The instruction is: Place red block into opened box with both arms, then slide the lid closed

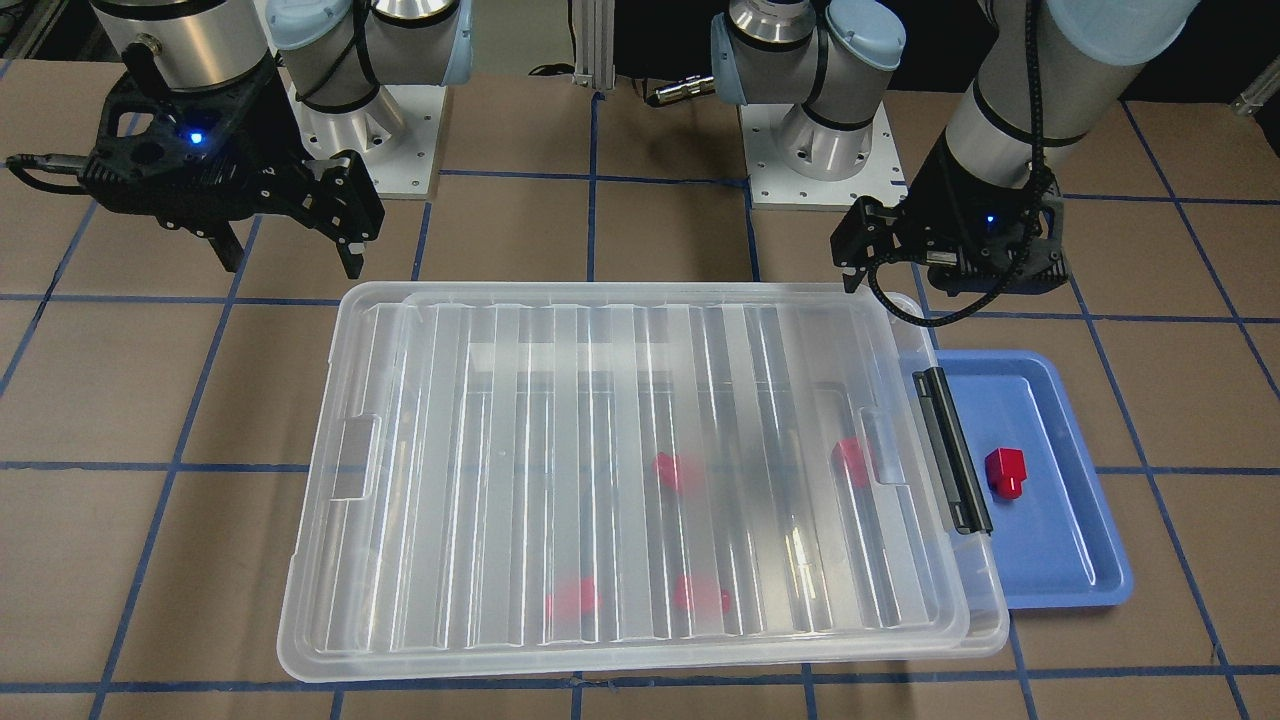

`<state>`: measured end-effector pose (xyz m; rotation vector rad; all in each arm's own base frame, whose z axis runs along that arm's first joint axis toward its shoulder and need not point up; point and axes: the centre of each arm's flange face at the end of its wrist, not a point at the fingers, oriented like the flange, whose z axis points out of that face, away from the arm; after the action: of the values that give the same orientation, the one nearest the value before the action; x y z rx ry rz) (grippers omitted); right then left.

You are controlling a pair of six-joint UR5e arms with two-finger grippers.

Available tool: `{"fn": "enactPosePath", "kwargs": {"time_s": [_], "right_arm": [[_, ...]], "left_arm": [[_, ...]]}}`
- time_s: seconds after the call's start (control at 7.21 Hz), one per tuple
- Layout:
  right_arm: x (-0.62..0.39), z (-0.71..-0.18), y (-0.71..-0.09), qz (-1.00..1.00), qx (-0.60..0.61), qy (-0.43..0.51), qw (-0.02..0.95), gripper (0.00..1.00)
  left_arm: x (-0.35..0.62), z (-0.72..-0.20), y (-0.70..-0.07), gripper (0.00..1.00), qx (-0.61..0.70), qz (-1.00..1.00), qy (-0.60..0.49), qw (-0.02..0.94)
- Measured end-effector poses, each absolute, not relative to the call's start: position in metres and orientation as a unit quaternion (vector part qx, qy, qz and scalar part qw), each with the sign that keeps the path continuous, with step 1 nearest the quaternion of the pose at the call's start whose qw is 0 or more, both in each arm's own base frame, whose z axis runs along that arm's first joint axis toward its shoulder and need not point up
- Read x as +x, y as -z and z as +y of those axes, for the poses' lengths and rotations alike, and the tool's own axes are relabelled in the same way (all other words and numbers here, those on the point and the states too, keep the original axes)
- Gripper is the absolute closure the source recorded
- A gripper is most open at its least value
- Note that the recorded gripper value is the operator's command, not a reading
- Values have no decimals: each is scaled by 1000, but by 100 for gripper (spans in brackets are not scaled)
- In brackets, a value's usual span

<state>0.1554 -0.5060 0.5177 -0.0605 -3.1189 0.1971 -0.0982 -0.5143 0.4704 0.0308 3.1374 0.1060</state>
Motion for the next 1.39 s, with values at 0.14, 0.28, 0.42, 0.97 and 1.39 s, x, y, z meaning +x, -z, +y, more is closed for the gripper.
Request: {"fn": "enactPosePath", "kwargs": {"time_s": [0.14,0.28,0.42,0.97,1.39], "right_arm": [[155,-506,-517,-998,-18,-63,8,0],[155,-506,-517,-998,-17,-62,8,0],[155,-509,-514,-998,-15,-61,8,0],[127,-573,-454,-998,4,-60,11,0],[113,-618,-384,-999,5,-38,9,0]], "left_arm": [[-98,-514,-470,0,10,999,-34,1],[-98,-515,-470,0,10,999,-34,2],[-97,-515,-470,0,9,999,-35,4],[-69,-521,-471,0,-9,999,-33,5],[19,-542,-451,0,-32,999,-32,1]]}}
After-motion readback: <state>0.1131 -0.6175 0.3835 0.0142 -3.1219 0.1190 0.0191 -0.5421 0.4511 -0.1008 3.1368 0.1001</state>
